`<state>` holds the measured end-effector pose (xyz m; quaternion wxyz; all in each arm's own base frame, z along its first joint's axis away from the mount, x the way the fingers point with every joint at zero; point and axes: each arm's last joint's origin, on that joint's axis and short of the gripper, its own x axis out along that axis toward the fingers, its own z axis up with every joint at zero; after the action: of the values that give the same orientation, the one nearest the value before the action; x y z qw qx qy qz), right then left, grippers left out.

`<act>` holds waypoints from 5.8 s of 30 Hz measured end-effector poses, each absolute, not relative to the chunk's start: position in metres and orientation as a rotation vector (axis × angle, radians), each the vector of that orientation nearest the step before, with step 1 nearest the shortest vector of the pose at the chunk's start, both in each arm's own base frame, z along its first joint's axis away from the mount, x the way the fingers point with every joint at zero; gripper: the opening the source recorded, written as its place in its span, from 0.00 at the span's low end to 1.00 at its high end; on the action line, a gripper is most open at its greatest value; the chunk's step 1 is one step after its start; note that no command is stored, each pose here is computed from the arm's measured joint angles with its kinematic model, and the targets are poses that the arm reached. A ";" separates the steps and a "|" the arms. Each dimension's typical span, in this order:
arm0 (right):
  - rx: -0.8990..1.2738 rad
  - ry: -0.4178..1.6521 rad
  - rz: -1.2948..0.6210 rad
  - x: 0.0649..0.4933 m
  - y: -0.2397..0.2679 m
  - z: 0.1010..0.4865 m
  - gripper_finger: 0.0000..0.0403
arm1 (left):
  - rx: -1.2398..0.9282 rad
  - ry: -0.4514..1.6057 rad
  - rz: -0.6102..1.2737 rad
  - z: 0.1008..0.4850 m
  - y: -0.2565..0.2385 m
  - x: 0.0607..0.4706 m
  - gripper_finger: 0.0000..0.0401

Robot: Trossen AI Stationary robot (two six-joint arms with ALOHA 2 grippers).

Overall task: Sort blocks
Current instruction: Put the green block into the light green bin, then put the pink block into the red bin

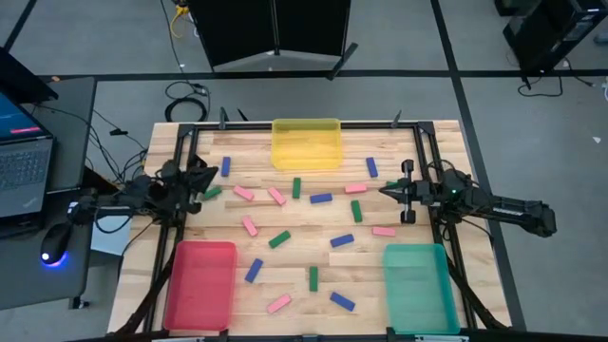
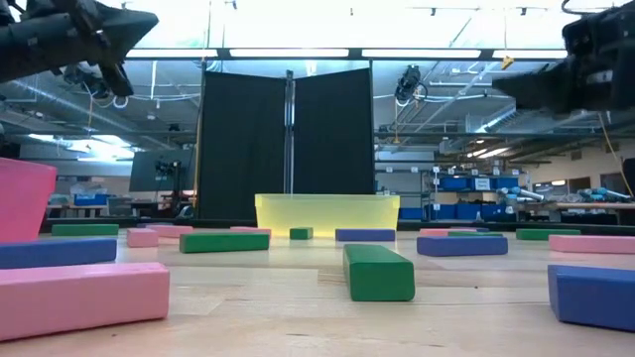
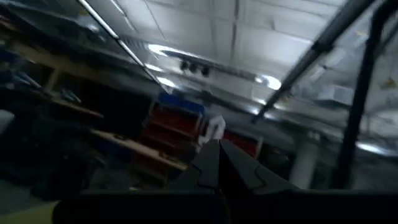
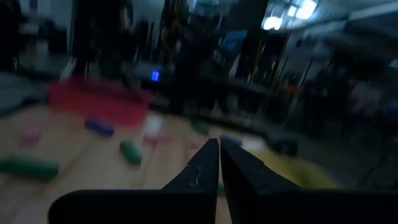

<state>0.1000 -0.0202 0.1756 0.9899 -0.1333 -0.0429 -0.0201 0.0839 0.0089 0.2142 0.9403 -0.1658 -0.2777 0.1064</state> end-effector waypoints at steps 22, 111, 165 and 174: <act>0.255 -0.579 -0.471 0.084 -0.036 0.212 0.07 | -0.361 0.700 0.887 0.263 0.035 0.152 0.31; 0.194 -0.419 -0.043 0.124 -0.037 0.244 0.07 | -0.395 0.622 0.468 0.296 0.062 0.271 0.25; 0.011 -0.397 0.225 0.104 -0.023 0.365 0.26 | -0.209 0.158 -0.217 0.231 -0.108 0.580 0.56; 0.029 -0.211 0.031 0.112 -0.033 0.345 0.29 | 0.035 0.178 -0.082 0.320 -0.112 0.510 0.34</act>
<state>0.1120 -0.0332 0.3449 0.9942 0.0145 -0.1055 0.0155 0.5103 -0.1116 0.3202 0.9951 0.0174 0.0887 -0.0411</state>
